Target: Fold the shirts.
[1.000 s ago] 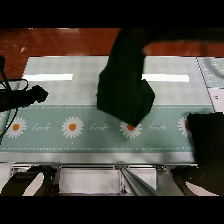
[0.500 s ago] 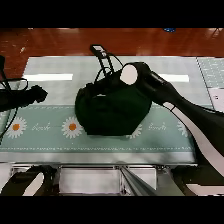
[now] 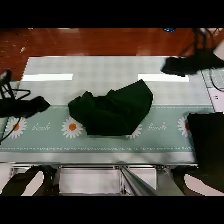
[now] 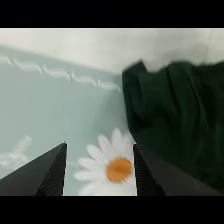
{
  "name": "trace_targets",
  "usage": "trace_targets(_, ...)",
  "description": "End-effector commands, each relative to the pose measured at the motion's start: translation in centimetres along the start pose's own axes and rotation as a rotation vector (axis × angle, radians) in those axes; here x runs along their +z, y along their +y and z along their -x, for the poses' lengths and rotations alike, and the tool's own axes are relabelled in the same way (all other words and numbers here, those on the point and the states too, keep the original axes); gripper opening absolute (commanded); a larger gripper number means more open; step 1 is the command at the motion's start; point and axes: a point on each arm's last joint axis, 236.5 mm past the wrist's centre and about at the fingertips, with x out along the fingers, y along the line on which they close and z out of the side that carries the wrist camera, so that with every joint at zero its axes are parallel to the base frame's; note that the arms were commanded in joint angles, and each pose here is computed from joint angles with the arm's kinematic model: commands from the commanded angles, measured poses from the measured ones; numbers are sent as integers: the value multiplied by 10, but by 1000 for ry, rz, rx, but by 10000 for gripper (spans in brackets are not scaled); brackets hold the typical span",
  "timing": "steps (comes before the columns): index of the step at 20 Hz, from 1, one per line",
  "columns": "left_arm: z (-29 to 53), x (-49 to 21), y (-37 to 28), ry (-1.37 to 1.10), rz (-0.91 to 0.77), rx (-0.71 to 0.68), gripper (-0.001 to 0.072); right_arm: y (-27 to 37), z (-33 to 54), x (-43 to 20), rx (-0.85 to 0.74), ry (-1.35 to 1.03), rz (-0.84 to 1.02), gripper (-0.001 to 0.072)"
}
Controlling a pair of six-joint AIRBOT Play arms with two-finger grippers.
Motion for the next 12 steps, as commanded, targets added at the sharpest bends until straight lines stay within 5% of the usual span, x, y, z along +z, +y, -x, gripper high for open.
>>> trace_targets(1,-34,-45,-41,164,136,-299,508,-93,3,-87,-122,65,-216,401)
trace_targets(6,-83,-45,-67,188,106,-412,508,-82,-41,-194,-20,203,-338,401)
trace_targets(12,-116,-48,-114,268,-77,-480,508,-82,-50,-213,-11,228,-375,401)
